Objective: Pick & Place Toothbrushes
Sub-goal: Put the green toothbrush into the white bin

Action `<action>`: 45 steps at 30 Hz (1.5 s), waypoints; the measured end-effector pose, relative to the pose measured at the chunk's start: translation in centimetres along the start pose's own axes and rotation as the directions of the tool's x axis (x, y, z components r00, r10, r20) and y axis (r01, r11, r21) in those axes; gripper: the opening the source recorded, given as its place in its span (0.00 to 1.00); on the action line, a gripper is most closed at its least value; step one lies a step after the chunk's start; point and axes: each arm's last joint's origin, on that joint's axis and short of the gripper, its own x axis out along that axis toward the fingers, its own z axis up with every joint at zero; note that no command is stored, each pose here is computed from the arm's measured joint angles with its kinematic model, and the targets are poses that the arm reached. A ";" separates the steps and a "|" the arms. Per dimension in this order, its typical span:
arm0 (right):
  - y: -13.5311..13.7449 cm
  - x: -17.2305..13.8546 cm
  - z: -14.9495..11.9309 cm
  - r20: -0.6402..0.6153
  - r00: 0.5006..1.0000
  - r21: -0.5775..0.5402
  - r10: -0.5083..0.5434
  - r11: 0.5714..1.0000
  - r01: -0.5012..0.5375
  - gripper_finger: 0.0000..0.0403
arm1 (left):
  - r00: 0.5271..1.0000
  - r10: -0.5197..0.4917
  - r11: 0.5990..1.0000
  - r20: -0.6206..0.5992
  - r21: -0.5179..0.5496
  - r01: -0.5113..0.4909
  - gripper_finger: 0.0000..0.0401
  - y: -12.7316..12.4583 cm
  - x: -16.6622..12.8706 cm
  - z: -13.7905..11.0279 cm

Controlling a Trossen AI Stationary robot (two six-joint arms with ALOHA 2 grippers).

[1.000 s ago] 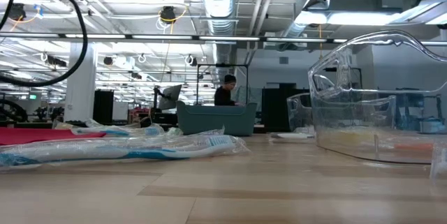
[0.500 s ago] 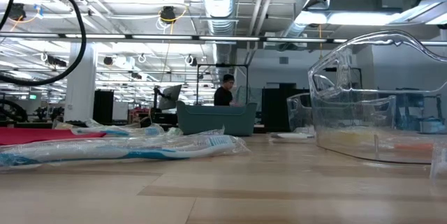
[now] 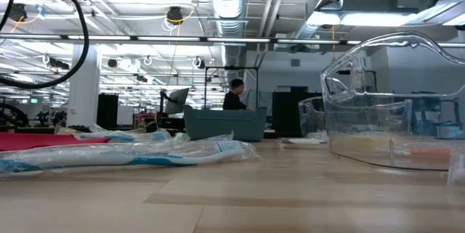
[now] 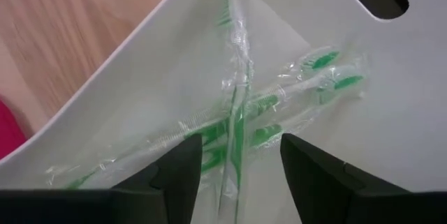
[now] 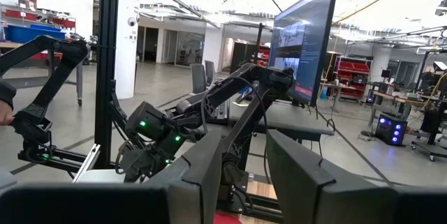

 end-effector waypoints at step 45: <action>0.0 0.0 0.0 -0.001 1.000 0.000 -0.001 1.000 0.001 0.27 | 0.941 -0.117 0.982 0.317 0.178 0.062 0.48 -0.3 -5.6 1.1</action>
